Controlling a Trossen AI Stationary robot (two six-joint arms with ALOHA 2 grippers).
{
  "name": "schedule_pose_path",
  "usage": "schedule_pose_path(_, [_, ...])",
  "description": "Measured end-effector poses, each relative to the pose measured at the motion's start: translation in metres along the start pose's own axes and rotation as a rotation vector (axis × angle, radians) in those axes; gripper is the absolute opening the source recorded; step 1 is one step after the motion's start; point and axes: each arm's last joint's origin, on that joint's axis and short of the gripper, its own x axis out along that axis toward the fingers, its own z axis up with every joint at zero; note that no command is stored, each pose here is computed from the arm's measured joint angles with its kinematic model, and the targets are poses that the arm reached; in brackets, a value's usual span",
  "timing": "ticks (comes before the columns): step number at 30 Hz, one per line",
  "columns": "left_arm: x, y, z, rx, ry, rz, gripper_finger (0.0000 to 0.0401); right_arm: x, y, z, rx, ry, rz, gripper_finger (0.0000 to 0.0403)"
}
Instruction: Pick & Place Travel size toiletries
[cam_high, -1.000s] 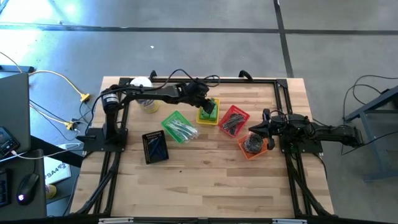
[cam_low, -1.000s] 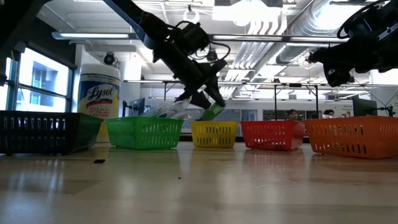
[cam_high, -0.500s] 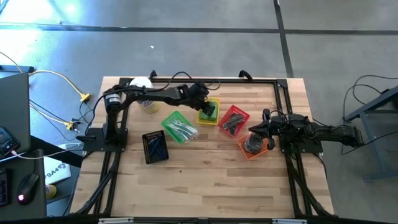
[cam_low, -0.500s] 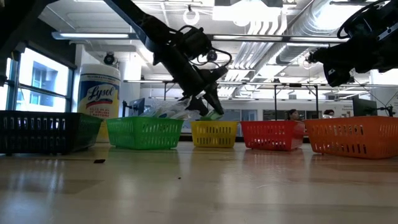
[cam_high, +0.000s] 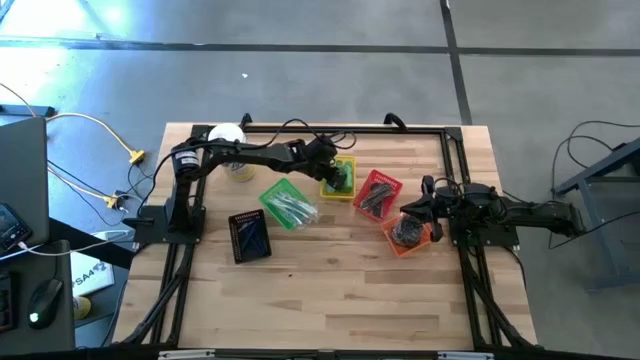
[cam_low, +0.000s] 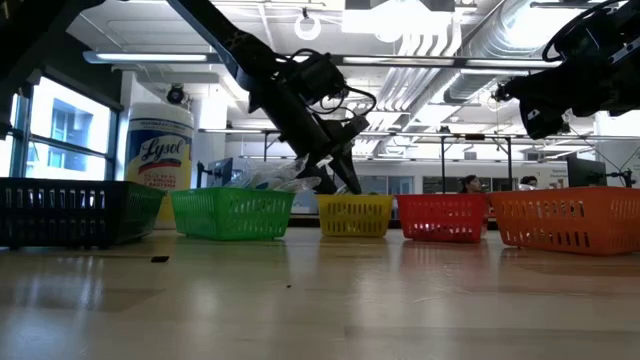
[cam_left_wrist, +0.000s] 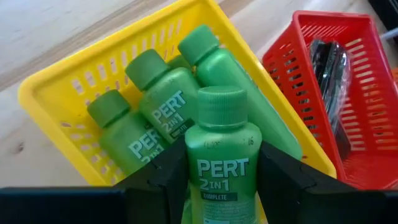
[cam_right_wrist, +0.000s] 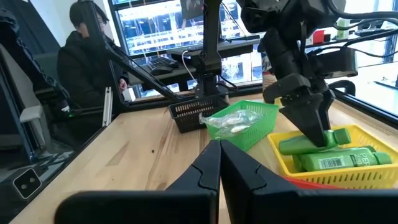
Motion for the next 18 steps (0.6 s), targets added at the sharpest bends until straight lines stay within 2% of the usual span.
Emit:
schedule_pose_path(10, [0.0,-0.0007,-0.0004,-0.001,0.018,-0.028,0.0215,0.0,0.0,0.0,0.0,0.001,0.002,0.0002])
schedule_pose_path(18, [-0.0021,-0.0015,0.0003,0.0,0.019,-0.034,0.0231,0.0,0.0003,0.0,0.0,0.002,0.01,0.0002])
